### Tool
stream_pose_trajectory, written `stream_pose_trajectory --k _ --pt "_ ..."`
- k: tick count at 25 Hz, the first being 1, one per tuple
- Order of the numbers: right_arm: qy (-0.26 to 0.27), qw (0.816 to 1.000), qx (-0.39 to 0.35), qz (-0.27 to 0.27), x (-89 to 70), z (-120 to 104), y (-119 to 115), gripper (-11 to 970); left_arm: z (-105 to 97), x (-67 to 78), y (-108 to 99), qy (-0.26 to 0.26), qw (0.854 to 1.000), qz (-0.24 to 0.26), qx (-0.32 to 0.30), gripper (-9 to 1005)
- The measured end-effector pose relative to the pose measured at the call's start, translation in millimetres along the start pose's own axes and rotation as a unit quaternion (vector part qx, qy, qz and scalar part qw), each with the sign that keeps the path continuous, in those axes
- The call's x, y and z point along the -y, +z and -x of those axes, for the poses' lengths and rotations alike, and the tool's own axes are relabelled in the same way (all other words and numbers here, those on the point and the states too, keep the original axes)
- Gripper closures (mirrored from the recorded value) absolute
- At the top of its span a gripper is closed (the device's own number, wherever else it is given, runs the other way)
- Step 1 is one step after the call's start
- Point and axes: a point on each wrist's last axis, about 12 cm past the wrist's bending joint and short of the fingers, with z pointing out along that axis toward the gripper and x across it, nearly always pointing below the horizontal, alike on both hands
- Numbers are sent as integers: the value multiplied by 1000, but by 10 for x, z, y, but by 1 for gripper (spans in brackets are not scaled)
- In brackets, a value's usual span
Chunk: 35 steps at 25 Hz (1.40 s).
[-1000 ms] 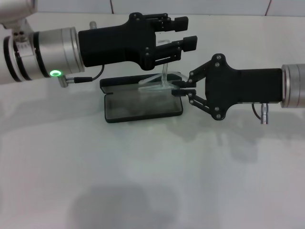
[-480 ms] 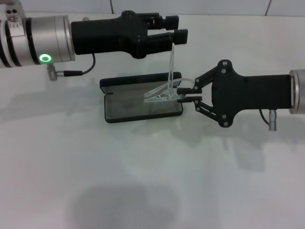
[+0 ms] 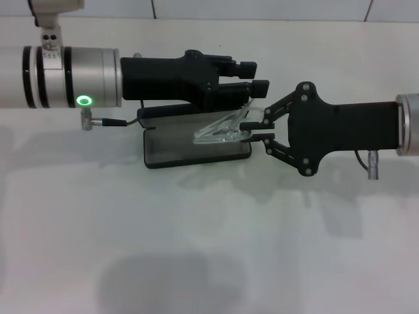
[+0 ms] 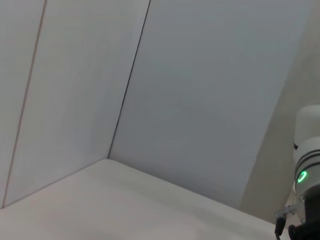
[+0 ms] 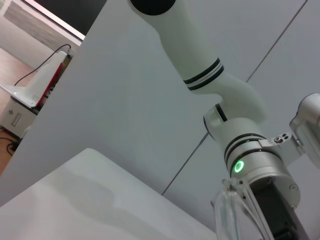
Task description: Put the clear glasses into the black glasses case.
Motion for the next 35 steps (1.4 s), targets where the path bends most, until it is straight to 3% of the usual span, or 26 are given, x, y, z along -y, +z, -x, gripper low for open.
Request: stream_pose_trajectory --k 15,19,22,23,24,28,32,35 --pt "6 1000 -5 -1 -57 1 -41 875 8 -7 -10 9 1000 3 2 519" --pt "34 999 -39 -10 -21 -56 1 874 50 -89 -178 25 996 54 66 520" --pt "52 994 -96 -8 0 -115 181 872 26 -133 -373 37 987 102 115 520" --pt "49 986 -155 -17 2 -156 404 872 15 -142 -434 42 985 115 125 520" --pt "49 986 -155 -17 2 -156 404 872 4 -149 -473 45 983 124 130 520" --pt "14 966 -256 -43 -59 -210 757 870 -21 -180 -546 49 978 149 136 520" --pt "-3 957 -287 -34 -110 -203 955 869 -36 -190 -535 47 978 154 133 520" --pt "0 956 -291 -31 -131 -213 964 868 -42 -187 -528 46 978 153 131 520"
